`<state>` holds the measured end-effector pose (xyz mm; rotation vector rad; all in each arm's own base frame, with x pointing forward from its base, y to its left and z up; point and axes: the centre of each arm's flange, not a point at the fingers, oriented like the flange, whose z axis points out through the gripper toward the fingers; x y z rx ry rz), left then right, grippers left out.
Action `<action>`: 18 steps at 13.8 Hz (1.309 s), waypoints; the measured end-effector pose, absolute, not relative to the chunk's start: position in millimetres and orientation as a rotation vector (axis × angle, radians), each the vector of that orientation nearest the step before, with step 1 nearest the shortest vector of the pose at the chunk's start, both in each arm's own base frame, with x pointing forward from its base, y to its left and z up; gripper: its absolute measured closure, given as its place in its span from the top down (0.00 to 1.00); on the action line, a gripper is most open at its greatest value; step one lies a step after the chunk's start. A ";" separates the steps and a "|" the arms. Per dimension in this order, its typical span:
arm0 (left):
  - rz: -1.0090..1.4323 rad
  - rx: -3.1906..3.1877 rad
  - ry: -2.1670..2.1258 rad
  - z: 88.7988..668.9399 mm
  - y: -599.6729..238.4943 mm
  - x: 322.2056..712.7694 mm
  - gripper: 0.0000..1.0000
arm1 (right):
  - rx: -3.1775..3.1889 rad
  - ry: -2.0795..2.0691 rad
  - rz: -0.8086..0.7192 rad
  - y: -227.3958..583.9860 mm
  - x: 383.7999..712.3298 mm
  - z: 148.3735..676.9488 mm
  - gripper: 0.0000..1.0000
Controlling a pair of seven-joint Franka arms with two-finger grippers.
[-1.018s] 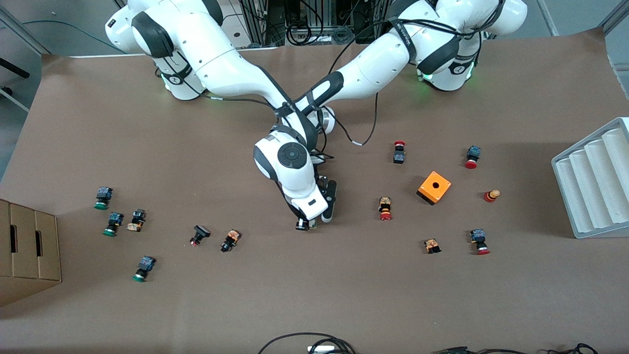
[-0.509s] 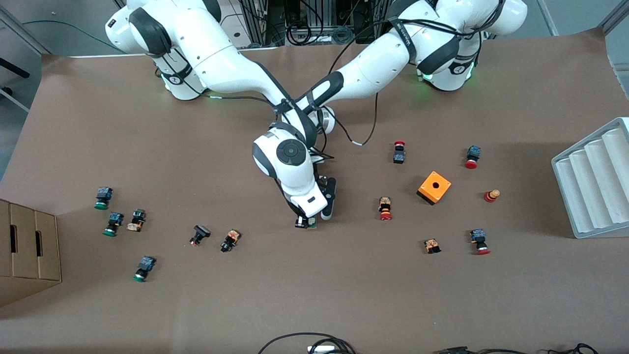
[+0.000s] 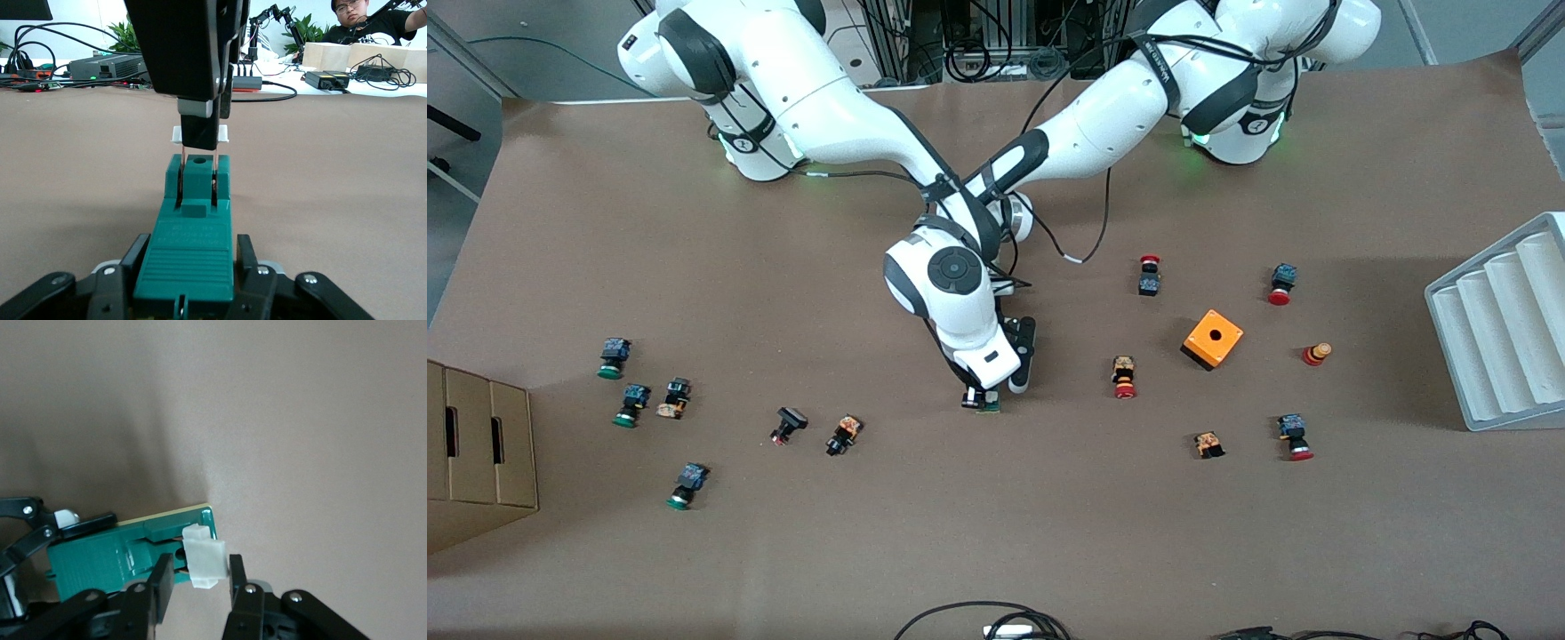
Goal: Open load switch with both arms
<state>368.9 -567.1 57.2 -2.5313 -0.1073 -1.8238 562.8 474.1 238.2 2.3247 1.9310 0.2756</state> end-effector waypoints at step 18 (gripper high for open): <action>-1.824 -2.531 -0.107 57.2 -567.1 368.9 0.60 | 2.327 1.951 0.209 469.0 541.9 231.7 0.40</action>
